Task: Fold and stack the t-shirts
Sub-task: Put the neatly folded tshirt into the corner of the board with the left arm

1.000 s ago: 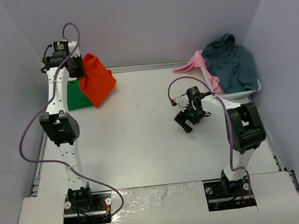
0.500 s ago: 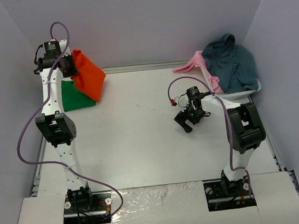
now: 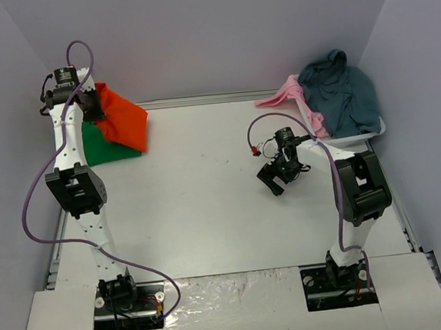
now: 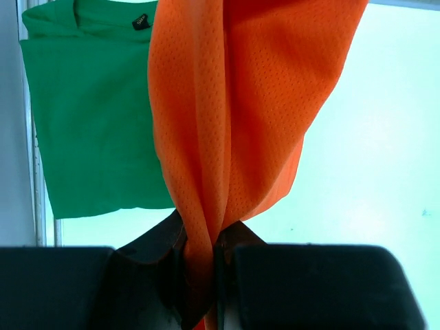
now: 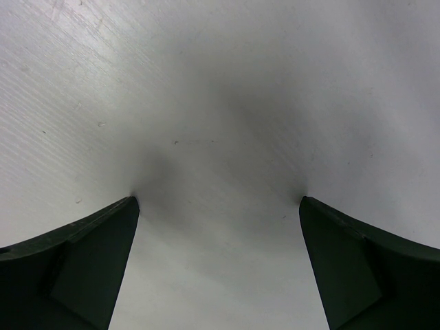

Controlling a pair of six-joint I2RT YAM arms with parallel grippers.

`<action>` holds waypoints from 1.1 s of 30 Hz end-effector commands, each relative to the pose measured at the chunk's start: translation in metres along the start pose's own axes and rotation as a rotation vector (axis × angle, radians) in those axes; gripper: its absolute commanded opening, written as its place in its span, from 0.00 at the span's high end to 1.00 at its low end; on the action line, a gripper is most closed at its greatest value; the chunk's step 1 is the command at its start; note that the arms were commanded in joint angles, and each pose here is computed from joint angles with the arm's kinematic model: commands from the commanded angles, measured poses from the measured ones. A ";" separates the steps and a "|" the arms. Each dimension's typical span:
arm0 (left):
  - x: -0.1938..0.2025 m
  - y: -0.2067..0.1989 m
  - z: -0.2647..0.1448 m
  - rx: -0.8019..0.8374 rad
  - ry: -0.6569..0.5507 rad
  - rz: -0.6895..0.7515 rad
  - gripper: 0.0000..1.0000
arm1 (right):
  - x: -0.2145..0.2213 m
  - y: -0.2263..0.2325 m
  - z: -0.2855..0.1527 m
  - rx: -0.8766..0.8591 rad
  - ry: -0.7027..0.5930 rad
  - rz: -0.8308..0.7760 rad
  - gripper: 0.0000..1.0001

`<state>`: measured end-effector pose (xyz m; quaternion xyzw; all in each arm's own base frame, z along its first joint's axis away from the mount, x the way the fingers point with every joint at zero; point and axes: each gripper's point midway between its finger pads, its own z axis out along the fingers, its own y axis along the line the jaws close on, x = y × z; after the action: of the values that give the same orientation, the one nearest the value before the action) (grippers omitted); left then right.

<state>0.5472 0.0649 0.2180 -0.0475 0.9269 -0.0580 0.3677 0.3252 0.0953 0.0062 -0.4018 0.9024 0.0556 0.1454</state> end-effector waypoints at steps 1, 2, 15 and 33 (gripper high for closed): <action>-0.010 0.005 -0.018 -0.015 -0.033 0.066 0.98 | 0.032 0.004 0.015 0.001 0.143 -0.008 0.00; -0.005 0.010 -0.014 -0.031 -0.018 0.073 0.98 | 0.033 0.003 0.015 0.002 0.146 -0.008 0.00; 0.012 0.060 0.012 -0.196 0.031 0.223 0.98 | 0.041 0.005 0.023 -0.013 0.188 -0.002 0.00; 0.020 0.023 0.023 -0.128 0.072 0.228 0.98 | 0.049 0.009 0.030 -0.024 0.233 -0.014 0.00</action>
<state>0.5418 0.1058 0.1575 0.0229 0.9488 0.0516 0.3107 0.3257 0.0960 0.0039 -0.4027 0.9052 0.0532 0.1249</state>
